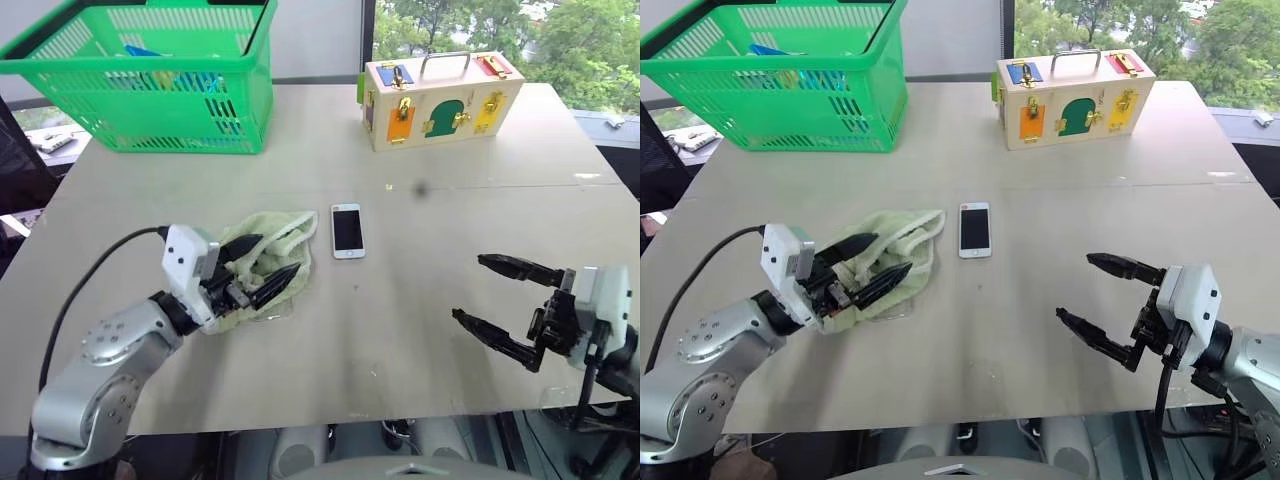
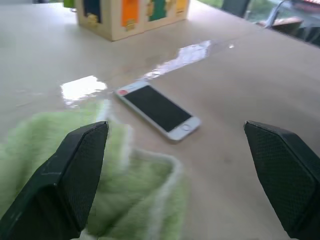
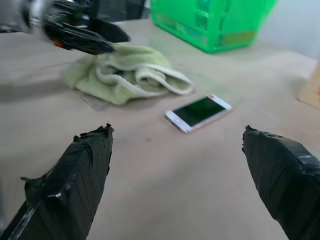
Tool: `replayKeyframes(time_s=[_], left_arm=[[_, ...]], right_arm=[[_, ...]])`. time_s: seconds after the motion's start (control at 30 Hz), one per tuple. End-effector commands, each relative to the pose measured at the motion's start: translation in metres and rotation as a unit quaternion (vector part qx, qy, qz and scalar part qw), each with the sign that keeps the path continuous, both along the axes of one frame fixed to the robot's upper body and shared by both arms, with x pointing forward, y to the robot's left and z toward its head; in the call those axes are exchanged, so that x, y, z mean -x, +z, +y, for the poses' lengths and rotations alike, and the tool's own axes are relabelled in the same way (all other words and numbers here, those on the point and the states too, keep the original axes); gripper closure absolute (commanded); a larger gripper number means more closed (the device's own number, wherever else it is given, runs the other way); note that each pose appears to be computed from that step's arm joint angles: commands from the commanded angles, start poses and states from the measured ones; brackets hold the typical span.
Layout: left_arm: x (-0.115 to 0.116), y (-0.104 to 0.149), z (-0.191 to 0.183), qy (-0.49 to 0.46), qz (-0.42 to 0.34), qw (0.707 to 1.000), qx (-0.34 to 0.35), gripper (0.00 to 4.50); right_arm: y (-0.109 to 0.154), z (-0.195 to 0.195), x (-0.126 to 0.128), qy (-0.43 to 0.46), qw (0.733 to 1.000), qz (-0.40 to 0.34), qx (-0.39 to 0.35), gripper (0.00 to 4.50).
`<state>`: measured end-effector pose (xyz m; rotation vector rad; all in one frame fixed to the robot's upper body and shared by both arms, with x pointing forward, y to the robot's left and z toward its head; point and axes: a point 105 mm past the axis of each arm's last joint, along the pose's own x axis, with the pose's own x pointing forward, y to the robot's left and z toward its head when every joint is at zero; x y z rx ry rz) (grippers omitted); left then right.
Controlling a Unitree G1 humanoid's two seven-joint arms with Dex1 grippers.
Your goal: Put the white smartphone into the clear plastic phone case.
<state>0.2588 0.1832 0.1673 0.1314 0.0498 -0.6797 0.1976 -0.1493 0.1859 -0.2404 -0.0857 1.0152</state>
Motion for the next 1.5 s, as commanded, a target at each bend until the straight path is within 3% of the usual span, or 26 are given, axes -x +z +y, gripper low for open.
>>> replayKeyframes(time_s=[0.03,0.37,0.6,0.7,0.8,1.03,1.1,1.27,1.37,1.5], left_arm=[[-0.009,-0.010,0.014,0.012,-0.005,0.998,-0.063,0.00],[-0.025,-0.059,0.049,0.021,0.048,0.985,-0.167,0.00],[-0.023,-0.068,0.056,0.013,0.050,0.989,-0.137,3.11],[-0.027,-0.042,0.067,0.046,0.014,0.999,-0.019,4.39],[-0.035,-0.021,0.106,0.138,-0.019,0.989,0.047,4.39],[-0.040,0.002,0.208,0.356,-0.053,0.931,0.050,4.39],[-0.041,0.001,0.218,0.381,-0.044,0.922,0.048,4.39],[-0.043,-0.033,0.186,0.318,0.041,0.947,0.012,4.39],[-0.041,-0.039,0.169,0.281,0.074,0.956,0.039,3.44],[-0.041,-0.021,0.160,0.252,0.064,0.963,0.064,1.60]], right_arm=[[0.010,0.011,0.005,0.023,1.000,-0.013,-0.002,0.06],[0.009,0.014,0.004,0.025,1.000,-0.004,0.004,0.06],[0.005,0.015,0.003,0.022,1.000,0.002,0.009,0.00],[0.004,0.016,0.001,0.023,1.000,0.003,0.008,0.00],[0.004,0.017,0.001,0.026,1.000,0.004,0.005,0.00],[0.001,0.018,0.000,0.034,0.999,0.007,0.001,0.00],[0.001,0.017,-0.001,0.036,0.999,0.007,0.001,0.00],[-0.002,0.018,-0.003,0.040,0.999,0.005,0.001,0.00],[-0.002,0.018,-0.004,0.040,0.999,0.002,0.002,0.00],[-0.003,0.018,-0.004,0.037,0.999,0.000,0.001,0.00]])
